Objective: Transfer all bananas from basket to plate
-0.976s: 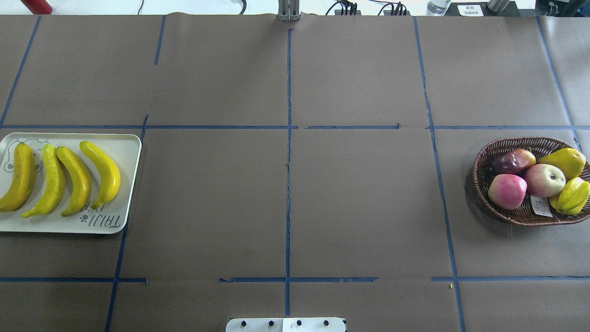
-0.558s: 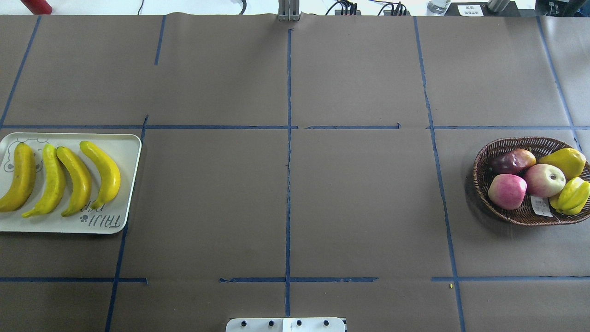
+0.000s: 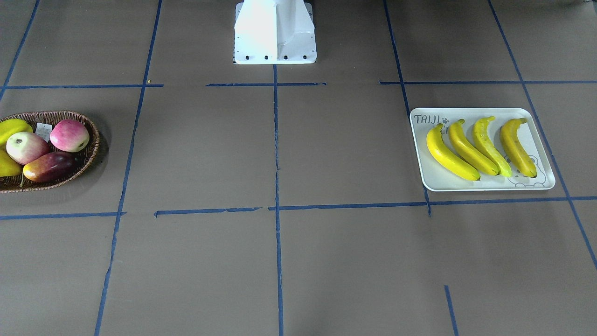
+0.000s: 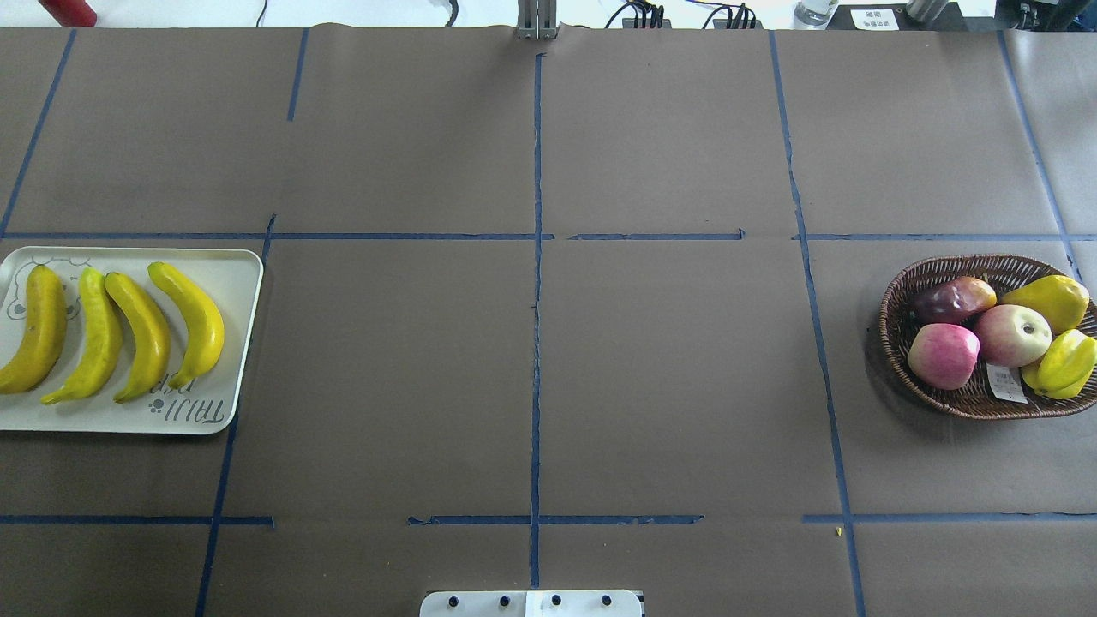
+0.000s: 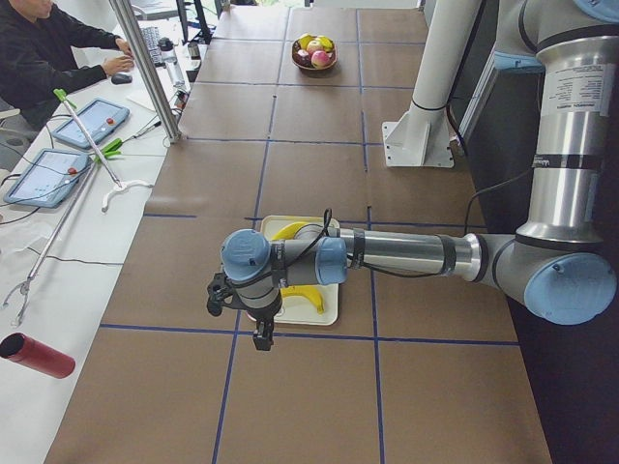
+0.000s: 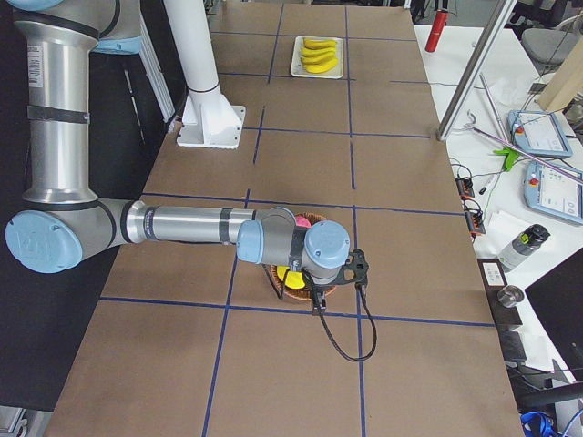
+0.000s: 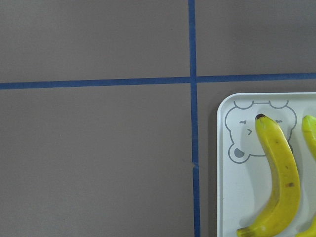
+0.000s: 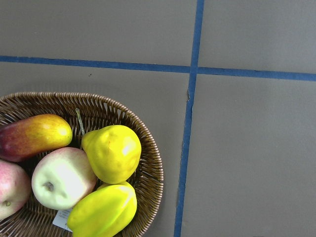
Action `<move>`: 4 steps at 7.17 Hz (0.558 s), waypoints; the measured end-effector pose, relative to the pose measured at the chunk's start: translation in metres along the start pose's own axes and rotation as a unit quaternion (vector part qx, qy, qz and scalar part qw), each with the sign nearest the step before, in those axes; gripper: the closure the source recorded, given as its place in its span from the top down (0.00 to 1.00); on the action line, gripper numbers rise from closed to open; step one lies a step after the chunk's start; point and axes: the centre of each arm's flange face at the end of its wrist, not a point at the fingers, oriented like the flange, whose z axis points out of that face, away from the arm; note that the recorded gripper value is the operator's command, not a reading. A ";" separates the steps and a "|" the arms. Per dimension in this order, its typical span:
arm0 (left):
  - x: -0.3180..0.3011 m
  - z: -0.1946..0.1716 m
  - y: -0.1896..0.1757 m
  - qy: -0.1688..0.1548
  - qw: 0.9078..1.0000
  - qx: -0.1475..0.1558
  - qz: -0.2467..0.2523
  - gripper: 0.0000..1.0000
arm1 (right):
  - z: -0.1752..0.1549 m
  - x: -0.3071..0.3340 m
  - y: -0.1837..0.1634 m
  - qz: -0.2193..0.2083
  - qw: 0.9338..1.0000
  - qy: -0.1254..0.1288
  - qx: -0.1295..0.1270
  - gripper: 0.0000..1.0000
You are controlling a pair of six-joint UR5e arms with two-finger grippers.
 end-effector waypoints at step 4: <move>0.003 -0.003 -0.001 -0.001 1.000 0.004 0.003 0.99 | -0.012 0.021 0.007 0.014 1.000 0.027 0.009 1.00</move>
